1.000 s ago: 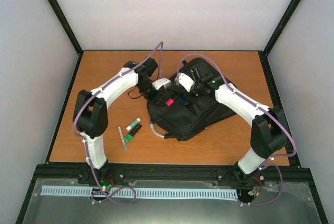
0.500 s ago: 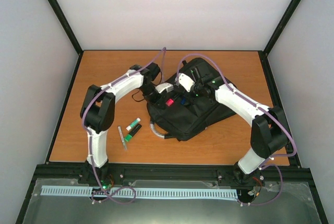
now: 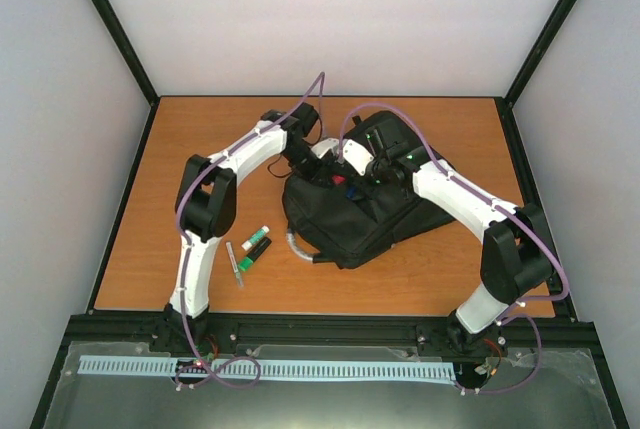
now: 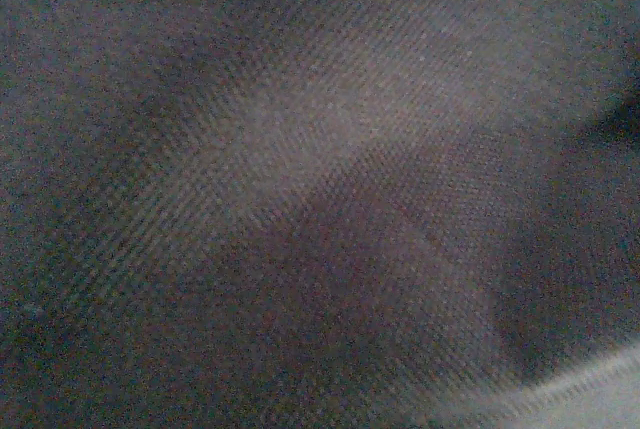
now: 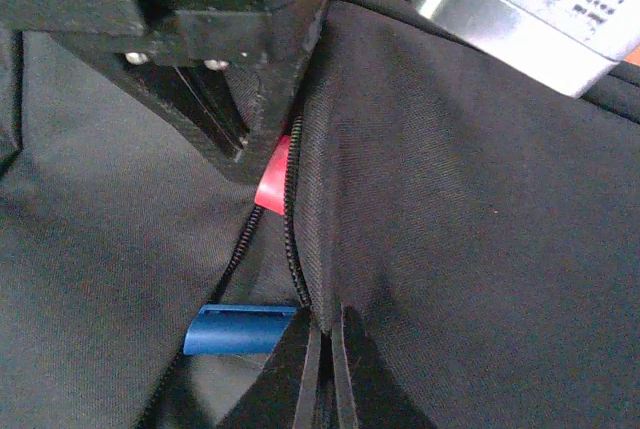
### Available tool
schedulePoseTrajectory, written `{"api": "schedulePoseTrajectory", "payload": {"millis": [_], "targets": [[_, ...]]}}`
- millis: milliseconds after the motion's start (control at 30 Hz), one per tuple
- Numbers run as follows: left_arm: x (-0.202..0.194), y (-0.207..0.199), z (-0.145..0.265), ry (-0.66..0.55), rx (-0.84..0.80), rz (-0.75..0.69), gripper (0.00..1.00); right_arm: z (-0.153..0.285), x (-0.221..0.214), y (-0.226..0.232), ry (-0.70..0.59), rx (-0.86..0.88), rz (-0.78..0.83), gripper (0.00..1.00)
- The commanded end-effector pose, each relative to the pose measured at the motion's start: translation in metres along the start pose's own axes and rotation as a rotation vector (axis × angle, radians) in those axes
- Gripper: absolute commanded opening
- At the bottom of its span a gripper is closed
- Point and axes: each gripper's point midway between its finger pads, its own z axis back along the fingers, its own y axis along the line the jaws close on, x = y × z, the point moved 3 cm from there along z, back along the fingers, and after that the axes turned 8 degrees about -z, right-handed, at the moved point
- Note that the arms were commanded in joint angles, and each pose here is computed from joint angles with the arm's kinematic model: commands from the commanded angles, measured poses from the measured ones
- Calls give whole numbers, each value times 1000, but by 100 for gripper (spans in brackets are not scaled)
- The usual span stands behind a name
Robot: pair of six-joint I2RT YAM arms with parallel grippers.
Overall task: Pack the student bag
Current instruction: Place the stationery in the student bag.
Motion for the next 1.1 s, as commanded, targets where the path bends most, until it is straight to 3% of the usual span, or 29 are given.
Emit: {"api": "schedulePoseTrajectory", "payload": {"millis": [0,267,400,633,733,767,933,1067], "targets": [[24,4,-7,-78,-30,13,4,10,10,7,-35,26,28,3],[27,-4,-9,-105,-94,33,6,8,17,2,-25,13,42,6],[16,-11,6,-111,-82,22,6,11,21,-2,-31,-9,50,37],[-30,-15,49,-112,1,28,9,8,28,-4,-53,-14,32,71],[-51,-7,69,-137,46,72,17,1,31,-5,-50,-45,42,88],[-56,-4,75,-148,58,85,24,-1,33,-4,-48,-57,62,98],[-68,12,86,-156,168,130,50,-12,41,-3,-33,-133,100,100],[-64,21,83,-151,187,162,57,-25,42,-12,-16,-242,98,100]]}}
